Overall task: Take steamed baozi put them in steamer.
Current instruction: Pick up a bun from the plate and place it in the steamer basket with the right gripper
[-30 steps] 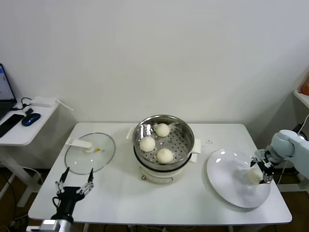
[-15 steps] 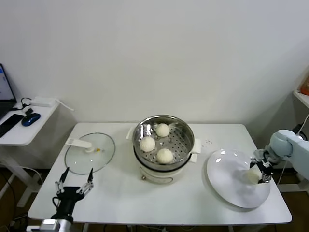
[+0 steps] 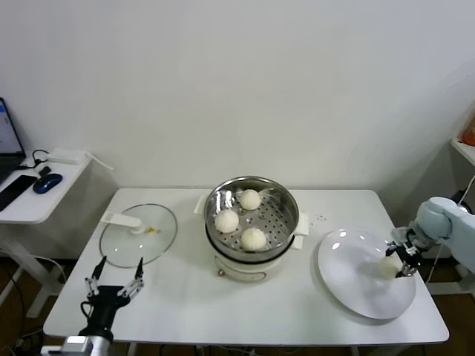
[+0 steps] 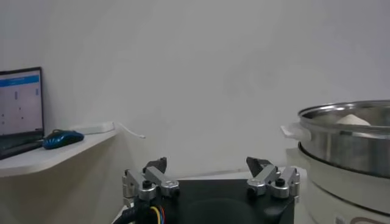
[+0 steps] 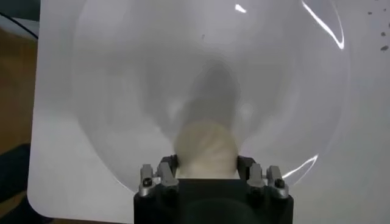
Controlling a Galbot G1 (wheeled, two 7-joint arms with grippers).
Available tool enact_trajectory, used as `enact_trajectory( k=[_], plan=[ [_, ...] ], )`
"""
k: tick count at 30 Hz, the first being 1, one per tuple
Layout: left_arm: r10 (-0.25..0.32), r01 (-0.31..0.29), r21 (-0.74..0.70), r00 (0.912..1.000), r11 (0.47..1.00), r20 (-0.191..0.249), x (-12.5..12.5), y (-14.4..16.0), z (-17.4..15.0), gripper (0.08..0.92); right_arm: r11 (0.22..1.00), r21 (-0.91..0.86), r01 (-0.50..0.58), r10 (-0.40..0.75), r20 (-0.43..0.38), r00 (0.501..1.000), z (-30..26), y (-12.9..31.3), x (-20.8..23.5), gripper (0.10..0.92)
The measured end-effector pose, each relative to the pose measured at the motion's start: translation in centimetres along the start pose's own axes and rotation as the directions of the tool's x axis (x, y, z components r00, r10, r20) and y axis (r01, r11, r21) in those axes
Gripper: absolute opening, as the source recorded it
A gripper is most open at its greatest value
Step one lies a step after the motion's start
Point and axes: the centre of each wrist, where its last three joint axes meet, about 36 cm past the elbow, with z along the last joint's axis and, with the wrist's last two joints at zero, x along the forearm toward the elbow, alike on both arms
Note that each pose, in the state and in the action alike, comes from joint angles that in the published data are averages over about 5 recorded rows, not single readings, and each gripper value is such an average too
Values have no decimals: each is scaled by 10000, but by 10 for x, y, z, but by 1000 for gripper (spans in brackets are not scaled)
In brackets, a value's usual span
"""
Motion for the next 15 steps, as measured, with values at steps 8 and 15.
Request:
enact_trajectory(
  k=[8, 15],
  plan=[
    [-7, 6, 17, 10000, 10000, 46, -1, 0, -1, 823, 9999, -76, -96, 97, 188, 9998, 0, -1, 16, 638],
    [59, -60, 52, 9999, 10000, 134, -3, -3, -5, 823, 9990, -27, -457, 458, 741, 9962, -15, -12, 49, 635]
  ],
)
